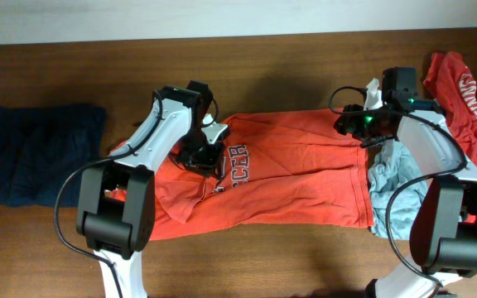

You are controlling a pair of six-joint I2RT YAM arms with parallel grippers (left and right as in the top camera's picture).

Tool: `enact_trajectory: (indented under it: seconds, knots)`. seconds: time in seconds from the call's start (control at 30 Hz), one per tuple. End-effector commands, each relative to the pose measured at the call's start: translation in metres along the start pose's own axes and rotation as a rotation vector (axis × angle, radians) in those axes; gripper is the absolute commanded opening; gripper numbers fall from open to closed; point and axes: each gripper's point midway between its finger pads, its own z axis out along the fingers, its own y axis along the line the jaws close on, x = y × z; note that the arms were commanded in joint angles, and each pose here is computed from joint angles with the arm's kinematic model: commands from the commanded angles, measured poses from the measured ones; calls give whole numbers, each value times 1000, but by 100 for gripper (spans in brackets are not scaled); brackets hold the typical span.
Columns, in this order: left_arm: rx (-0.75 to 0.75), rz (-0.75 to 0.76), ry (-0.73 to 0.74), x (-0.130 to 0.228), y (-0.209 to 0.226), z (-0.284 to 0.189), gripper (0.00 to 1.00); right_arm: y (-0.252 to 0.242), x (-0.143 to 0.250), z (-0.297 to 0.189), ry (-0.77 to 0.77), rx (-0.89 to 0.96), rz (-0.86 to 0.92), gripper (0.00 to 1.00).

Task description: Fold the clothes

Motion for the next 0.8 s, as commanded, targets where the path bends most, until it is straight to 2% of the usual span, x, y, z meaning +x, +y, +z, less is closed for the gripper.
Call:
enact_trajectory:
  seconds: [0.0, 0.1, 0.23, 0.33, 0.43, 0.47, 0.57, 0.77]
  knots:
    - [-227, -136, -51, -2, 47, -23, 27, -3, -5, 0, -12, 8, -5, 61]
    - [-289, -253, -86, -2, 82, -34, 28, -3, -5, 0, -12, 8, -5, 61]
    - [-283, -321, -154, -10, 111, -45, 33, -2, -6, 0, -16, 8, -6, 62]
    - [-288, -298, -211, -22, 127, -50, 36, -2, -7, 0, -19, 7, -7, 64]
    - [-291, -292, -263, -35, 131, -51, 34, -2, -7, 0, -19, 7, -7, 64]
    - [-293, -288, -284, -40, 133, -51, 29, -2, -7, 0, -18, 7, -7, 64]
    - [-296, -281, -322, -50, 135, -54, 29, -2, -7, 0, -18, 7, -7, 64]
    - [-294, -299, -230, -39, 143, -23, 29, -2, -7, 0, -18, 7, -7, 64]
